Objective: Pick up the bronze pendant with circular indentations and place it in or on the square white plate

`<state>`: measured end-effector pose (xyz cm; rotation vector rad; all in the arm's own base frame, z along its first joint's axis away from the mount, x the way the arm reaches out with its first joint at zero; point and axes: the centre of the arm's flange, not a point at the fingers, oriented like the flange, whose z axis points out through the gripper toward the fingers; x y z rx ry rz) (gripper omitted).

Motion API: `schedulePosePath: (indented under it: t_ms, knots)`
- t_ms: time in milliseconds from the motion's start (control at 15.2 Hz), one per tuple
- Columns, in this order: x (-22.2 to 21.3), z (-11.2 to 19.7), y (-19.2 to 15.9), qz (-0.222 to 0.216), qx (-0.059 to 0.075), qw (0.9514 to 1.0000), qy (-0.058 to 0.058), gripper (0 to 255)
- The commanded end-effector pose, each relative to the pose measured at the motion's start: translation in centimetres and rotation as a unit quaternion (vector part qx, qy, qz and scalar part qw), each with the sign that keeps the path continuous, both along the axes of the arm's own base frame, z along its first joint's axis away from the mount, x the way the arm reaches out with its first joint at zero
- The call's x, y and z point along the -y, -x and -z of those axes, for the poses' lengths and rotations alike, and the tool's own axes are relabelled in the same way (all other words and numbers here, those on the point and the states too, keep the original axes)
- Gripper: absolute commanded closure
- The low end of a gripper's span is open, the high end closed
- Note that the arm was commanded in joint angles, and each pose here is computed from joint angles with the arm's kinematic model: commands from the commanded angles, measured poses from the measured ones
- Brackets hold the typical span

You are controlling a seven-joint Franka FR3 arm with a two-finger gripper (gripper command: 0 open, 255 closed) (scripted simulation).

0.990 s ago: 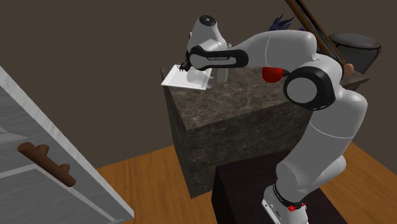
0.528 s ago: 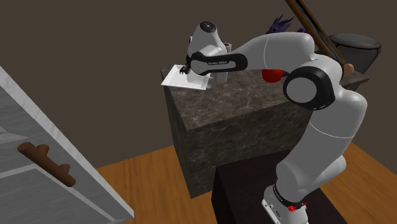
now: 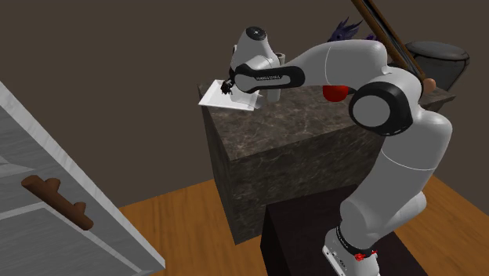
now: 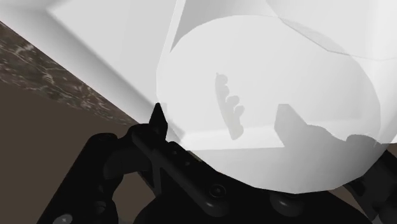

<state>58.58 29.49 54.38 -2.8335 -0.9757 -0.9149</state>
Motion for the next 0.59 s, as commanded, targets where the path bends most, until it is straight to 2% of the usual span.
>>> schedulePosePath:
  t_ms: [0,66,330,528]
  knots:
    - [0.1,0.7,0.0,0.001,-0.007,1.0000,0.003,0]
    - [0.1,0.6,-0.1,0.001,-0.007,1.0000,0.003,0]
    - [1.1,-3.6,2.4,0.001,-0.007,1.0000,0.003,0]
    - [1.1,-3.6,2.4,0.001,-0.007,1.0000,0.003,0]
